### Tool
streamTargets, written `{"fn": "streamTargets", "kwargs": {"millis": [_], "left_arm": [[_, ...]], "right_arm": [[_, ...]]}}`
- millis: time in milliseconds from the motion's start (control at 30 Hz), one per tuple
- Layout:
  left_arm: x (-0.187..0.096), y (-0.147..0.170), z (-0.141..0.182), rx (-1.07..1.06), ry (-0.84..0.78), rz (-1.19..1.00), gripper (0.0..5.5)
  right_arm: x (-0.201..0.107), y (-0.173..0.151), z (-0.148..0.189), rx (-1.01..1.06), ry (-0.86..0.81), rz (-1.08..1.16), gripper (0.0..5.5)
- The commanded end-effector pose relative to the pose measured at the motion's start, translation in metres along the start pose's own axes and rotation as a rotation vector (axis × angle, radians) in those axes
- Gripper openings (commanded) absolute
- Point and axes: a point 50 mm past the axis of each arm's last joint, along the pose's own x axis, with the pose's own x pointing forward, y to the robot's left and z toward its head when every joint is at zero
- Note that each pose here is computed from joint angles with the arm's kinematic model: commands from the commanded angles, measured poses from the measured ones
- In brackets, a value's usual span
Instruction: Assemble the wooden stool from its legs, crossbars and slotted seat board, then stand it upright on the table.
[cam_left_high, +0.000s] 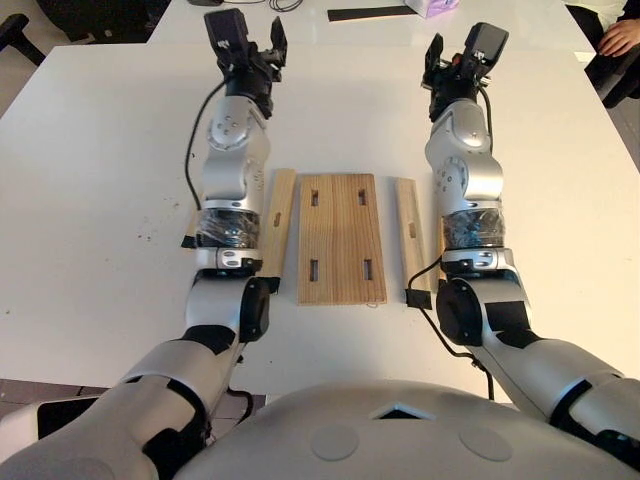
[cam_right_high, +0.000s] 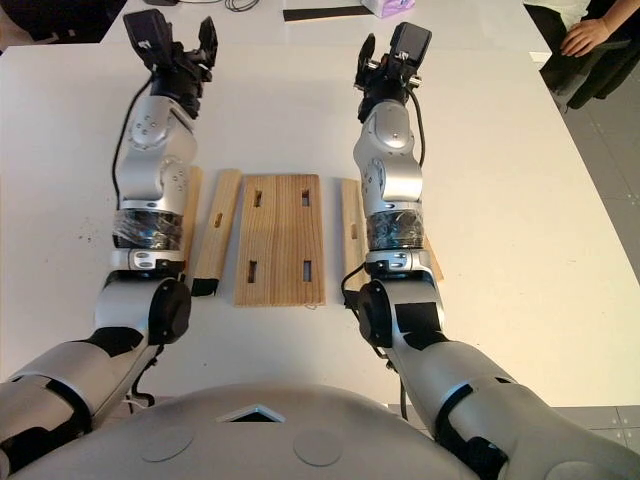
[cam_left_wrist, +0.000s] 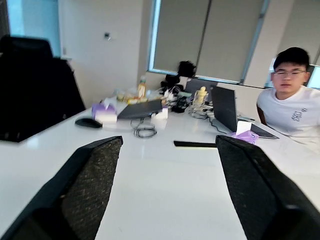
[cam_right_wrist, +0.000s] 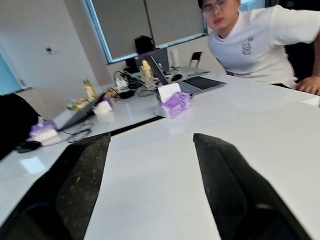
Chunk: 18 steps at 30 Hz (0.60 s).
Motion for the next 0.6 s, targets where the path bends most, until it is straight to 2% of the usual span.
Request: {"fn": "streamTargets", "kwargs": {"millis": [33, 133, 167, 300, 500, 600], "left_arm": [[-0.026, 0.053, 0.003, 0.059, 0.032, 0.021, 3.45], [-0.066, 0.093, 0.001, 0.129, 0.116, 0.009, 3.45], [-0.069, 0.093, -0.006, 0.145, 0.178, -0.069, 3.45], [-0.11, 0.117, -0.036, 0.174, 0.446, -0.283, 3.45], [-0.146, 0.131, -0.045, 0.12, 0.608, -0.342, 3.45], [-0.158, 0.142, -0.054, 0.131, 0.651, -0.292, 3.45]], "right_arm": [[-0.005, 0.0, -0.011, 0.018, 0.068, 0.033, 3.07], [0.001, 0.0, -0.009, 0.046, 0.089, 0.066, 3.07], [-0.003, -0.013, -0.005, 0.048, 0.067, 0.011, 3.07], [-0.006, -0.046, 0.004, 0.022, 0.021, -0.114, 3.07], [-0.014, -0.066, 0.006, 0.019, -0.003, -0.193, 3.07], [-0.02, -0.074, 0.001, 0.012, 0.01, -0.215, 3.07]]}}
